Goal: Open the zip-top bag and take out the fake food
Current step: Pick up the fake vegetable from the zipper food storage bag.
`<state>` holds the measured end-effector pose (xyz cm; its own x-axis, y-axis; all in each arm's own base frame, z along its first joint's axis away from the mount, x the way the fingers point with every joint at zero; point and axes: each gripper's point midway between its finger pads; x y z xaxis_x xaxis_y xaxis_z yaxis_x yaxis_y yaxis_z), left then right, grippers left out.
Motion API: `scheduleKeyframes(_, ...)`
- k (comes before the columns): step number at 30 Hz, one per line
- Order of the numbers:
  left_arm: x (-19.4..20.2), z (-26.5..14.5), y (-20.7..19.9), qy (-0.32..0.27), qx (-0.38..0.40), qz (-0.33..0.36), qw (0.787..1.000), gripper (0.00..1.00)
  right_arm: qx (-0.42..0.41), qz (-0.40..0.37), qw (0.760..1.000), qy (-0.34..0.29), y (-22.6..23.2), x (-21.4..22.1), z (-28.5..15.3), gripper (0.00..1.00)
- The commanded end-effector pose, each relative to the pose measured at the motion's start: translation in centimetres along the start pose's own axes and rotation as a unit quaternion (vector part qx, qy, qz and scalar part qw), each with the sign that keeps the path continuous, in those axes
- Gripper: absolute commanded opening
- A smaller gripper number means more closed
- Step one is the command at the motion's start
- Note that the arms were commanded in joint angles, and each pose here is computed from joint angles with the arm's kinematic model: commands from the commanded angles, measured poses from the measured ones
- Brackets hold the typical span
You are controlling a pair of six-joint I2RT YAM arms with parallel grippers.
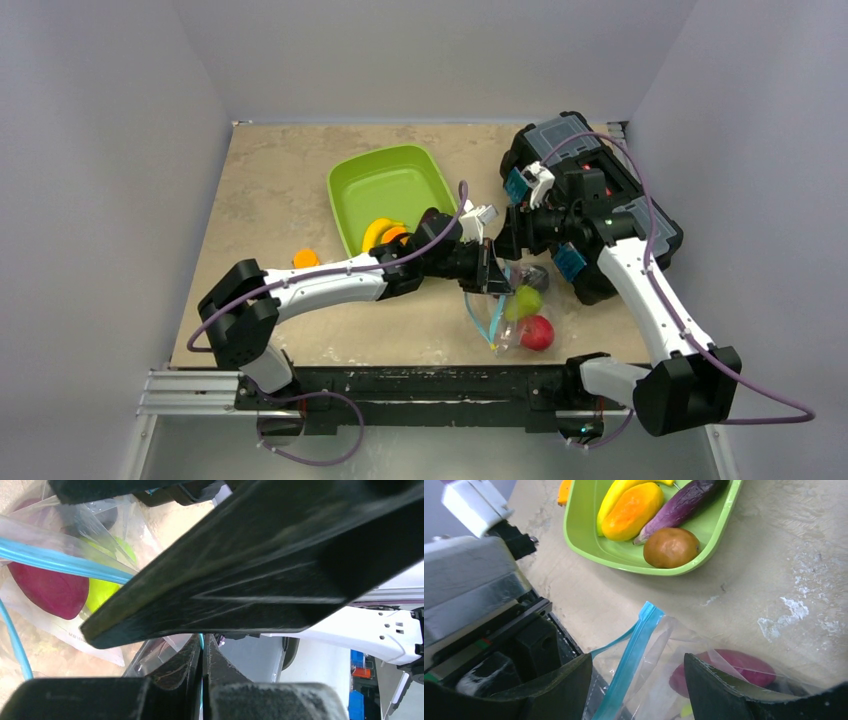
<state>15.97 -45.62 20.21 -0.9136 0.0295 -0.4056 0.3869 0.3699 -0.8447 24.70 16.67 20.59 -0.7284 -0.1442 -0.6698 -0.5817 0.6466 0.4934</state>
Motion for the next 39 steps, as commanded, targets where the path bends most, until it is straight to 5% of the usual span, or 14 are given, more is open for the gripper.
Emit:
scheduleKeyframes(1, -1.1, 0.2, -2.2, -0.012, 0.022, 0.017, 1.000, 0.00, 0.040, -0.038, 0.998, 0.014, -0.9, 0.9, -0.1, 0.66)
scheduleKeyframes(9, -1.1, 0.4, -1.6, -0.015, 0.005, 0.015, 1.000, 0.00, 0.088, -0.097, 0.991, 0.025, -2.1, 1.0, -0.9, 0.53)
scheduleKeyframes(17, -1.0, 0.4, -0.9, -0.019, -0.012, 0.011, 1.000, 0.00, 0.100, -0.124, 0.987, 0.027, -2.4, 1.2, -1.3, 0.00)
scheduleKeyframes(19, -1.1, 0.1, -0.8, -0.023, -0.013, 0.011, 1.000, 0.08, 0.099, -0.126, 0.987, 0.025, -2.3, 1.1, -1.4, 0.00)
scheduleKeyframes(23, -1.2, -1.0, -0.7, -0.043, -0.016, 0.014, 0.999, 0.42, 0.082, -0.134, 0.988, 0.016, -1.3, 0.8, -1.8, 0.00)
scheduleKeyframes(27, -1.1, -2.6, -0.3, -0.066, -0.020, 0.014, 0.997, 0.58, 0.051, -0.148, 0.988, 0.007, 0.3, 0.1, -2.2, 0.00)
scheduleKeyframes(39, -1.5, -4.6, -0.1, -0.076, -0.066, 0.002, 0.995, 0.54, -0.033, -0.176, 0.983, -0.031, 4.5, -4.1, -3.1, 0.00)
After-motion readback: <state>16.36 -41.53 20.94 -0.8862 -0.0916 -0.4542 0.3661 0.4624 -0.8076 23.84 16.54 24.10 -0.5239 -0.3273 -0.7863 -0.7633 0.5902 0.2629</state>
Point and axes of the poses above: each gripper's point midway between its finger pads, its own z axis out along the fingers, its own y axis along the line the jaws close on, x = y × z, and after that the axes turned 3 degrees about -z, right-handed
